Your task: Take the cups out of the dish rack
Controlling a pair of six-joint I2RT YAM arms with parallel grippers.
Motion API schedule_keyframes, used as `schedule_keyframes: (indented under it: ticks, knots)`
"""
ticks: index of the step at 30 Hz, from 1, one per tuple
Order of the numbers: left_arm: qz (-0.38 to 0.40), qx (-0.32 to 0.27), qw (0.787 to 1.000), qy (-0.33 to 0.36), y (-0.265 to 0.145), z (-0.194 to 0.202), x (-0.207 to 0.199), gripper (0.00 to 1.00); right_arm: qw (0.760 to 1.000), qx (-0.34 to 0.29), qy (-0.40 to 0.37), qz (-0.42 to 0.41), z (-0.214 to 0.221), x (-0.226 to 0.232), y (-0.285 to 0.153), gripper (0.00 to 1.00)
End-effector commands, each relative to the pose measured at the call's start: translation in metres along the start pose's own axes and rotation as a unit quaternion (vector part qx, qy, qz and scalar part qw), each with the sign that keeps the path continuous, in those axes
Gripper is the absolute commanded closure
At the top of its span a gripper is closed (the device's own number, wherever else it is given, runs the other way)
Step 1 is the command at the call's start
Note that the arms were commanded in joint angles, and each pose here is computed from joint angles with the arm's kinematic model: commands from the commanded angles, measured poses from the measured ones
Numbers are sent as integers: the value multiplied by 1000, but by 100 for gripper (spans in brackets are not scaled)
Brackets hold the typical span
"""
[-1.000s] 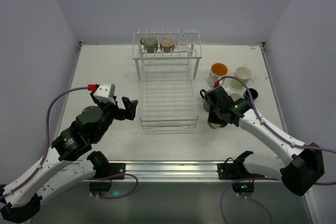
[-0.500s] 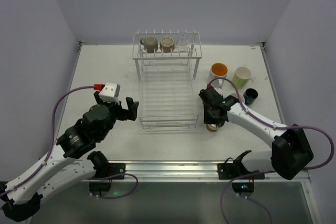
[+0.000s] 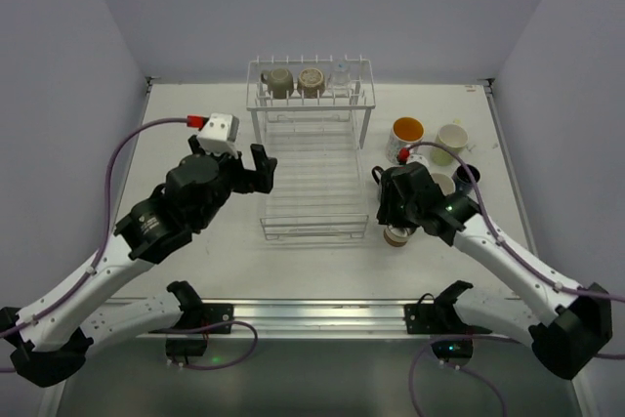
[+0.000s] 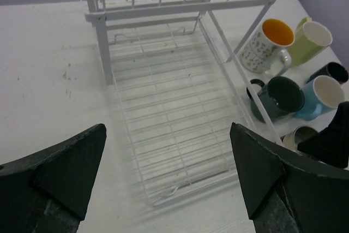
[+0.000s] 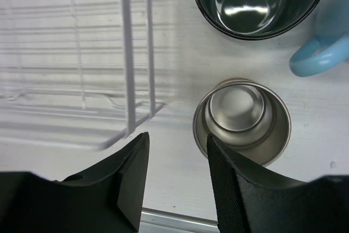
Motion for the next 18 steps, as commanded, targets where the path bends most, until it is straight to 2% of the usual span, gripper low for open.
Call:
schedule_keyframes:
  ticks: [1, 2, 3, 5, 7, 8, 13, 14, 18]
  knots:
    - [12, -44, 998, -32, 12, -53, -21, 0, 994, -77, 6, -79, -24, 14, -42, 50]
    - [4, -31, 999, -23, 28, -51, -27, 0, 992, -90, 6, -90, -27, 15, -49, 50]
    - [0, -46, 998, -30, 32, -71, -29, 0, 989, -103, 7, -102, -28, 16, -54, 50]
    - [-4, -42, 999, -25, 52, -89, -36, 0, 983, -125, 10, -135, -29, 18, -68, 50]
    - [-17, -22, 999, -17, 84, -89, -28, 0, 976, -141, 12, -166, -30, 23, -76, 50]
    - [-28, -35, 999, -28, 92, -108, -16, 0, 973, -149, 11, -179, -27, 23, -79, 50]
    - [-64, 8, 997, -29, 151, -108, -1, 3, 966, -158, 3, -205, -22, 25, -80, 50]
    - [-67, -3, 997, -37, 155, -119, 1, 4, 966, -156, 3, -206, -21, 25, -77, 50]
    - [-91, 13, 994, -66, 188, -112, 1, 8, 964, -150, -3, -221, -17, 30, -73, 50]
Point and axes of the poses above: each gripper's point midway between its finger pads, its own y axis out along the fingers, its own x axis along the line the jaws close on, z = x × y, the point moved 2 cm from there along -y, back along the fingers, and after that the axes turned 4 degrees about y, right-handed, at the moved point
